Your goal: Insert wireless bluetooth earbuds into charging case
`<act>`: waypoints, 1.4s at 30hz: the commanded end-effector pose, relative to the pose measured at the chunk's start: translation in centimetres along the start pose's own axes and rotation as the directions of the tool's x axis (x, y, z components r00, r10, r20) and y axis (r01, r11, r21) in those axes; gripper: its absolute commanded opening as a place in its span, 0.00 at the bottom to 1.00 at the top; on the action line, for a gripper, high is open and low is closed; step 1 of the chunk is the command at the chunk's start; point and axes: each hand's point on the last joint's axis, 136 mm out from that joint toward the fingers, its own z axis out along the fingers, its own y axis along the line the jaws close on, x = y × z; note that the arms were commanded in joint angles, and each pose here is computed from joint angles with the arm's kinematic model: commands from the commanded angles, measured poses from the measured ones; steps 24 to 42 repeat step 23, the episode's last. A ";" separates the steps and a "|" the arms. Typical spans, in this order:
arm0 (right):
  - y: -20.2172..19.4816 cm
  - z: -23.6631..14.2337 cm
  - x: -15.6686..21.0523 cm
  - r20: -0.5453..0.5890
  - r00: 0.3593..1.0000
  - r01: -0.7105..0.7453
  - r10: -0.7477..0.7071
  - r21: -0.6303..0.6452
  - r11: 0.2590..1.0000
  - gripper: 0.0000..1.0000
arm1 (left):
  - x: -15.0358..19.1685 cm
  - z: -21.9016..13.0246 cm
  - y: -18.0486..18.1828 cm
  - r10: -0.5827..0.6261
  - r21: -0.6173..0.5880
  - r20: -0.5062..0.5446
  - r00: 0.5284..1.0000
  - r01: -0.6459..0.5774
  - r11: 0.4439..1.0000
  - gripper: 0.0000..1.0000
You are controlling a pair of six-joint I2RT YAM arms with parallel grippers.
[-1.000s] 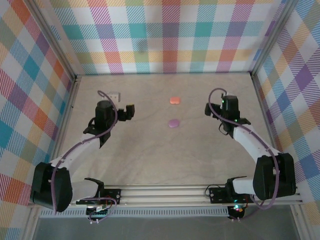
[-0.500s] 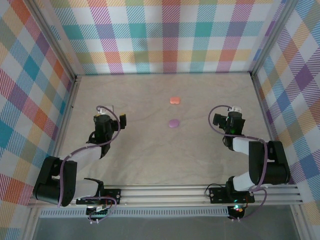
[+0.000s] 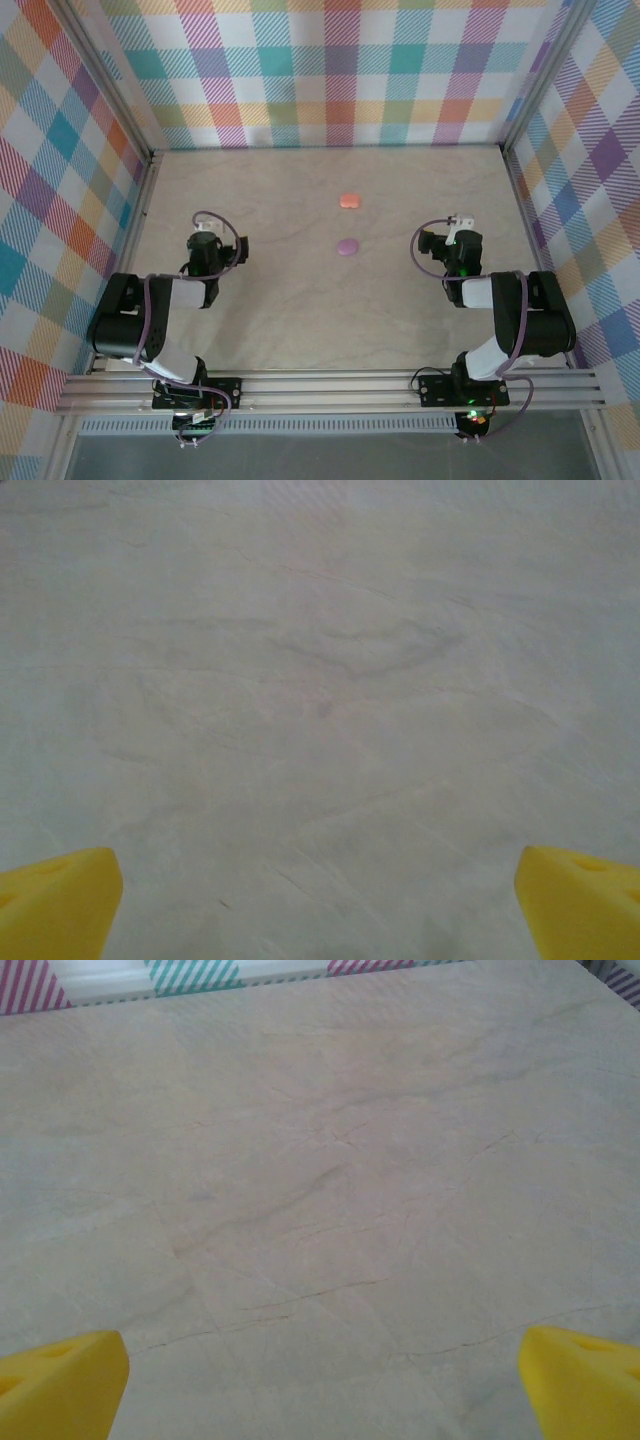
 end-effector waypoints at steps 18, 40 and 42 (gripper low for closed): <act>1.2 0.2 -1.4 0.039 0.999 0.033 -0.030 -0.066 0.997 1.00 | -1.0 0.2 -0.6 -0.037 0.072 0.047 0.998 0.033 0.997 1.00; 1.2 0.0 -1.5 0.047 0.998 0.034 -0.031 -0.069 0.997 1.00 | -1.1 0.2 -0.6 -0.036 0.071 0.049 0.998 0.032 0.997 1.00; 1.2 0.0 -1.5 0.047 0.998 0.034 -0.031 -0.069 0.997 1.00 | -1.1 0.2 -0.6 -0.036 0.071 0.049 0.998 0.032 0.997 1.00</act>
